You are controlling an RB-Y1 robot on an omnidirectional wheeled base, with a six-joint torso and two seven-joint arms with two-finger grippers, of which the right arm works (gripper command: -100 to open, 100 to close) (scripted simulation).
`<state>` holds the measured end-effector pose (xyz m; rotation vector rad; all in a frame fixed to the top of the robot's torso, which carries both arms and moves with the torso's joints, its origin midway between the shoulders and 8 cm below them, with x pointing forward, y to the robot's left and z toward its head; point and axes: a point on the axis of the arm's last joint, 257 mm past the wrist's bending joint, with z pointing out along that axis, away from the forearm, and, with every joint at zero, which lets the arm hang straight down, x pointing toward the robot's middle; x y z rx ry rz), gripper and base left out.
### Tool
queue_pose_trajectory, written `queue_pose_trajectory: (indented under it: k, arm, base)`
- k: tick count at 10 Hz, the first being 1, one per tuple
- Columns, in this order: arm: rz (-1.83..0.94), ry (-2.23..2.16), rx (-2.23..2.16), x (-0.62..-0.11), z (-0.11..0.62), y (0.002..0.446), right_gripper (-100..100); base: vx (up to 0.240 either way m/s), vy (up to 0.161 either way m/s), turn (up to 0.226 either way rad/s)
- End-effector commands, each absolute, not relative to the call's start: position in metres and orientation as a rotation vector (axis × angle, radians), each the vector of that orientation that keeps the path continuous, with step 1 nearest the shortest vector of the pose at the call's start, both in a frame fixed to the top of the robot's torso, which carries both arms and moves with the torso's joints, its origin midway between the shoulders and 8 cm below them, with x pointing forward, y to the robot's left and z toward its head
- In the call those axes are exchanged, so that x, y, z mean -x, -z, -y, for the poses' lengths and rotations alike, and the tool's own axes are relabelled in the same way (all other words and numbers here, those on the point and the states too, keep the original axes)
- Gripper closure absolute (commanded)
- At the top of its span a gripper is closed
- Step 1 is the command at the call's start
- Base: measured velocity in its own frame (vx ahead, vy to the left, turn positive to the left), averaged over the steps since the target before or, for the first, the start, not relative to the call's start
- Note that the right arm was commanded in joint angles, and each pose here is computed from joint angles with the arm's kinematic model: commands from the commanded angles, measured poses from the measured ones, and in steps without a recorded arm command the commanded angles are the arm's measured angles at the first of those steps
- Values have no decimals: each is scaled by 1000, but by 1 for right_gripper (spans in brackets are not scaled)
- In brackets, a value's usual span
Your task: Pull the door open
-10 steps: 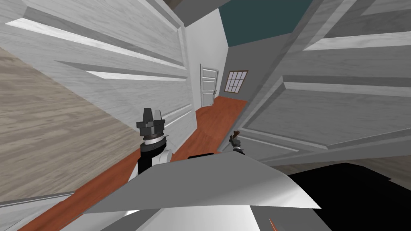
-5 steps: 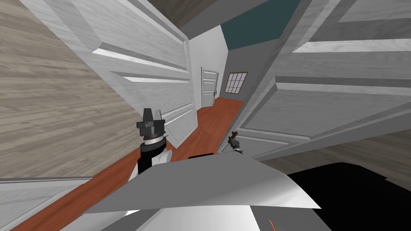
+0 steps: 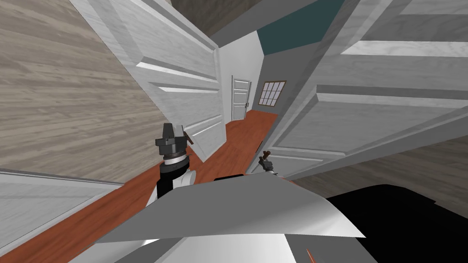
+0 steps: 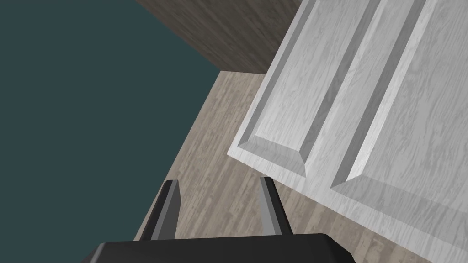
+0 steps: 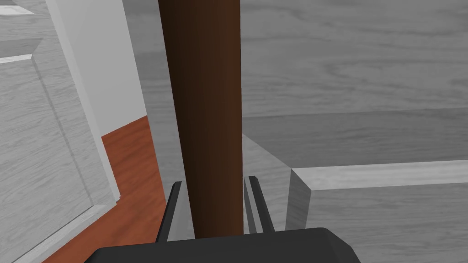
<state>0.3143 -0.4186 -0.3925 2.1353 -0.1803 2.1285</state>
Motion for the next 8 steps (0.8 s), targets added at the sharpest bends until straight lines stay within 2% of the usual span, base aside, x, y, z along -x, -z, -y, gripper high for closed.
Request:
queue_pose_trajectory:
  k: [1,3,4,8]
  arm:
    - [153,-2145,-2146,-310,414,392,100]
    - [124,-2162,-2162,-305,408,391,100]
    - [131,-2156,-2157,-306,411,391,100]
    - [91,-2173,-2180,-294,407,393,100]
  base:
    - [-213,-48,76]
    - [-230,0,63]
    - [-102,2,-2]
    - [-192,-37,127]
